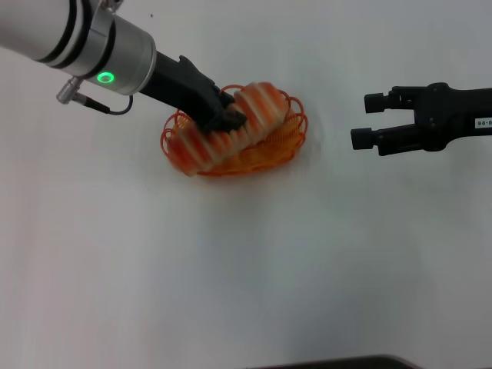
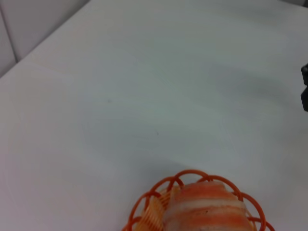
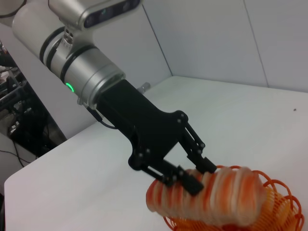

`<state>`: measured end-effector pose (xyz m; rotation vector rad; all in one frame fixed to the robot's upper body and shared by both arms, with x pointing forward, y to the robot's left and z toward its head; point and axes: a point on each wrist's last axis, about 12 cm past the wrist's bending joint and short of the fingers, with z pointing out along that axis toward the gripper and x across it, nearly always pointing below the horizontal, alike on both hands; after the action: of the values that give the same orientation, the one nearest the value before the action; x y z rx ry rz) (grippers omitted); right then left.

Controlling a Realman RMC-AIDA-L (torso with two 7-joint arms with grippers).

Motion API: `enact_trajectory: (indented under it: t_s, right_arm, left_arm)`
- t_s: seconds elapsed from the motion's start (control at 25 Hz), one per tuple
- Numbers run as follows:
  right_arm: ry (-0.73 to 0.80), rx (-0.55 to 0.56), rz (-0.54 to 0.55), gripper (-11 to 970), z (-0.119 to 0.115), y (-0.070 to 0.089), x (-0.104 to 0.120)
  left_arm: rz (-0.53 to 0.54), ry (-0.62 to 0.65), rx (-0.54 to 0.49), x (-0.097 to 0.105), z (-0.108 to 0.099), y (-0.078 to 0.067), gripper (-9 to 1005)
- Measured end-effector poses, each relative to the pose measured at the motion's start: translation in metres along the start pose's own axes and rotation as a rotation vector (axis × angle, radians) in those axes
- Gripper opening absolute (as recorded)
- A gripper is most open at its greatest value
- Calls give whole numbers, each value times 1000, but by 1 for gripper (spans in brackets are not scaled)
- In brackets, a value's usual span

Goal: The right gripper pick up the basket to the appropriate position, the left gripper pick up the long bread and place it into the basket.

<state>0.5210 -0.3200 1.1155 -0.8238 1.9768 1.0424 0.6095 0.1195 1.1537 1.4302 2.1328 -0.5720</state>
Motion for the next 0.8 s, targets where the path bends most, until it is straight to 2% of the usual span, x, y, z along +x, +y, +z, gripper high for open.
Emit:
enact_trajectory:
  t_s: [0.08, 0.32, 0.48, 0.56, 0.68, 0.8]
  right_arm:
    - [-1, -4, 1, 958, 2, 0, 0]
    - [-3, -16, 6, 958, 6, -2, -2]
    - [-4, -21, 1, 958, 8, -2, -5]
    - [-5, -24, 0, 958, 9, -2, -6]
    - [-6, -29, 0, 958, 11, -1, -6]
    - [-8, -34, 2, 958, 12, -1, -6]
  left_arm:
    - [12, 12, -3, 1, 2, -2, 196]
    - [-9, -28, -34, 5, -6, 1, 473]
    - [-63, -113, -80, 17, -30, 5, 635]
    - [-109, -154, -82, 31, -45, 6, 703]
    - [-204, -215, -81, 68, -76, 9, 784]
    - [-292, -300, -58, 113, -106, 7, 864]
